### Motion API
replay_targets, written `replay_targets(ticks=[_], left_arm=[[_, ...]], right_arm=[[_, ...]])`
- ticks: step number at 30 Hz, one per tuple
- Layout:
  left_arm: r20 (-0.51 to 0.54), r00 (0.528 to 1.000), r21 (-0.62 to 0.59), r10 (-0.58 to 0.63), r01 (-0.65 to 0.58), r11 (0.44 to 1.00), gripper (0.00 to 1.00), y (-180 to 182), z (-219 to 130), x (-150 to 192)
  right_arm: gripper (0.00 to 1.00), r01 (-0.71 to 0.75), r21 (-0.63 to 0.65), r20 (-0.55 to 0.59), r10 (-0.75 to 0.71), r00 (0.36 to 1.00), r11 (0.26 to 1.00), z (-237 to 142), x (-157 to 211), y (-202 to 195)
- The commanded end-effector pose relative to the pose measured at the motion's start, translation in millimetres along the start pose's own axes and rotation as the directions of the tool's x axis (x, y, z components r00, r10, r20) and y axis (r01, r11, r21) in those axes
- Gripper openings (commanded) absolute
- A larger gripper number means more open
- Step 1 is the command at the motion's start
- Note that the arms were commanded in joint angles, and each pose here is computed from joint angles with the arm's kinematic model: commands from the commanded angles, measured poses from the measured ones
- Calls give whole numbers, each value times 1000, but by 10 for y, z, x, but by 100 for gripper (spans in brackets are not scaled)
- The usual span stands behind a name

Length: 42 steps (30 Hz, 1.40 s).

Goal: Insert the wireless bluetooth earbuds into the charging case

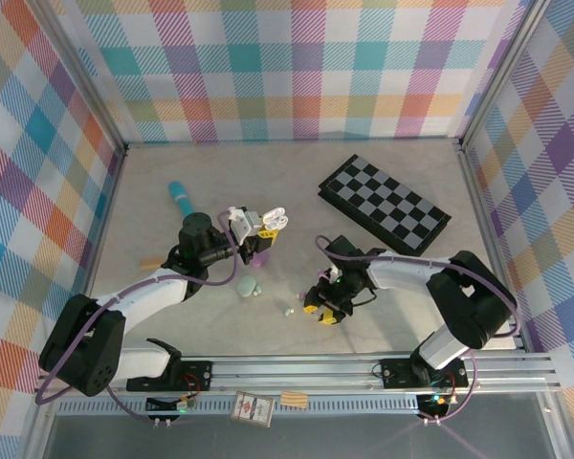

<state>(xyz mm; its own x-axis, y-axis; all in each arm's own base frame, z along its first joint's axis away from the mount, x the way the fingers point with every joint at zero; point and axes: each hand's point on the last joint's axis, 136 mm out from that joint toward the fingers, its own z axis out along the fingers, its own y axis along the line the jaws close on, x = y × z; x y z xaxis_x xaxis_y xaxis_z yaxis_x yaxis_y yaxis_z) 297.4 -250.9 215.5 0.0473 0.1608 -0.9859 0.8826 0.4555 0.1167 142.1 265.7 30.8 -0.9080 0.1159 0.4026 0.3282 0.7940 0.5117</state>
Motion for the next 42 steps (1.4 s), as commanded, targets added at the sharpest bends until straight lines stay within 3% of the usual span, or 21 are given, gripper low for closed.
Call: replay_targets(ticks=[1, 7, 13, 20, 24, 28, 32, 37, 42], left_arm=[[39, 999, -7, 31, -31, 1000, 3, 14, -47, -111], [34, 999, 4, 34, -34, 999, 3, -2, -45, -109], [36, 999, -3, 40, -40, 999, 3, 4, -54, -121], [33, 999, -28, 43, -42, 999, 3, 41, -65, -112], [34, 999, -41, 42, -41, 998, 3, 67, -56, -98], [38, 999, -87, 28, -24, 996, 2, 173, -79, -87], [38, 999, -174, -25, 31, 984, 2, 401, -146, -34], [36, 998, -285, -59, 67, 956, 2, 640, -269, 24], [28, 998, -311, -58, 64, 948, 2, 685, -327, 40]], right_arm=[[48, 31, -1, -12, -31, 999, 1000, 7, -29, 94], [46, 41, 39, 44, -43, 998, 998, -18, -192, 64], [39, 65, 49, 168, -72, 983, 997, -201, -452, 80], [43, 187, 132, 157, -207, 966, 973, -272, -360, 130], [48, 388, 240, 110, -422, 900, 890, -231, -208, 169], [49, 565, 368, 66, -627, 776, 738, -143, -156, 159], [49, 646, 459, -1, -727, 687, 610, -60, -148, 125], [48, 664, 489, -30, -750, 661, 566, -3, -169, 121], [44, 641, 526, -28, -741, 671, 560, 2, -239, 42]])
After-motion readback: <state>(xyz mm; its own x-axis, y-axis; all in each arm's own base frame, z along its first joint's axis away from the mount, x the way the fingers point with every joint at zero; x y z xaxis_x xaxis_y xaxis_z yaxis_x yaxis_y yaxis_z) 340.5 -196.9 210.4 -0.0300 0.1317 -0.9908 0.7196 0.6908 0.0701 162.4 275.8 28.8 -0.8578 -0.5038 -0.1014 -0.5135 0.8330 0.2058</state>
